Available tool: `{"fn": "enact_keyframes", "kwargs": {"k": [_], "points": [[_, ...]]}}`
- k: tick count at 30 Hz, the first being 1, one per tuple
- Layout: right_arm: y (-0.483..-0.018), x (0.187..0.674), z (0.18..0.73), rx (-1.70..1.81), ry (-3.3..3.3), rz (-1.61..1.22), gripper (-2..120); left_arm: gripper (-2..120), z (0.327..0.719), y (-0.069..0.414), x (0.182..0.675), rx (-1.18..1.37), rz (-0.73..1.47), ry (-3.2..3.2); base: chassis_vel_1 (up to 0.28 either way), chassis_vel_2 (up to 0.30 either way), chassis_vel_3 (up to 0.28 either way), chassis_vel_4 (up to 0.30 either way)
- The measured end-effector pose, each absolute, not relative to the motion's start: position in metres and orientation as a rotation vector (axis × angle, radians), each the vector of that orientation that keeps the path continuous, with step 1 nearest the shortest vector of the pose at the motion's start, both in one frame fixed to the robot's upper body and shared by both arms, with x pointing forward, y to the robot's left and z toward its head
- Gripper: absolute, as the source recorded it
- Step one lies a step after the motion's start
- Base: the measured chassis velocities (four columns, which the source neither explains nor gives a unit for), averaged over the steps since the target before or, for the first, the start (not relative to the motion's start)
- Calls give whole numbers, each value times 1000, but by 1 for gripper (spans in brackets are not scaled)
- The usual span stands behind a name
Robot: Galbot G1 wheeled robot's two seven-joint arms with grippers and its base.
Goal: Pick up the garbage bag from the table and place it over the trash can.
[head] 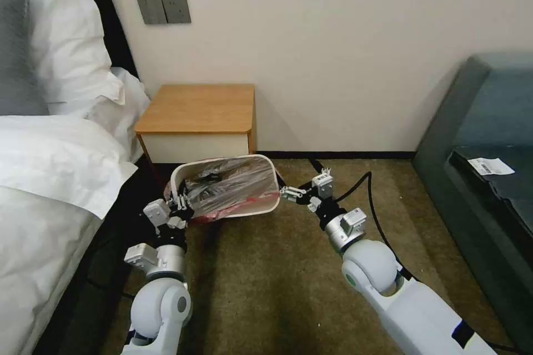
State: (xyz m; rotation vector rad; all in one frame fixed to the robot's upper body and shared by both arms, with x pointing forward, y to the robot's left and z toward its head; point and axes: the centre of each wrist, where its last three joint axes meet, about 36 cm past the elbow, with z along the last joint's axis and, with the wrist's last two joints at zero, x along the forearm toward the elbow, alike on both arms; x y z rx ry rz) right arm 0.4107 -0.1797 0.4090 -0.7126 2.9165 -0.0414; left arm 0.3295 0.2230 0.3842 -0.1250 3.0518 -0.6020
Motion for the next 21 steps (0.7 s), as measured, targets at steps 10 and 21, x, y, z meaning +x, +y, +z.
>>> {"fn": "enact_keyframes", "kwargs": {"k": [10, 21], "points": [[-183, 411, 421, -725, 3011, 121, 100, 9, 366, 224, 335, -133, -531, 3078, 0, 0, 0, 0], [-185, 408, 431, -701, 3130, 209, 100, 9, 361, 231, 343, -145, -513, 3073, 0, 0, 0, 0]]}}
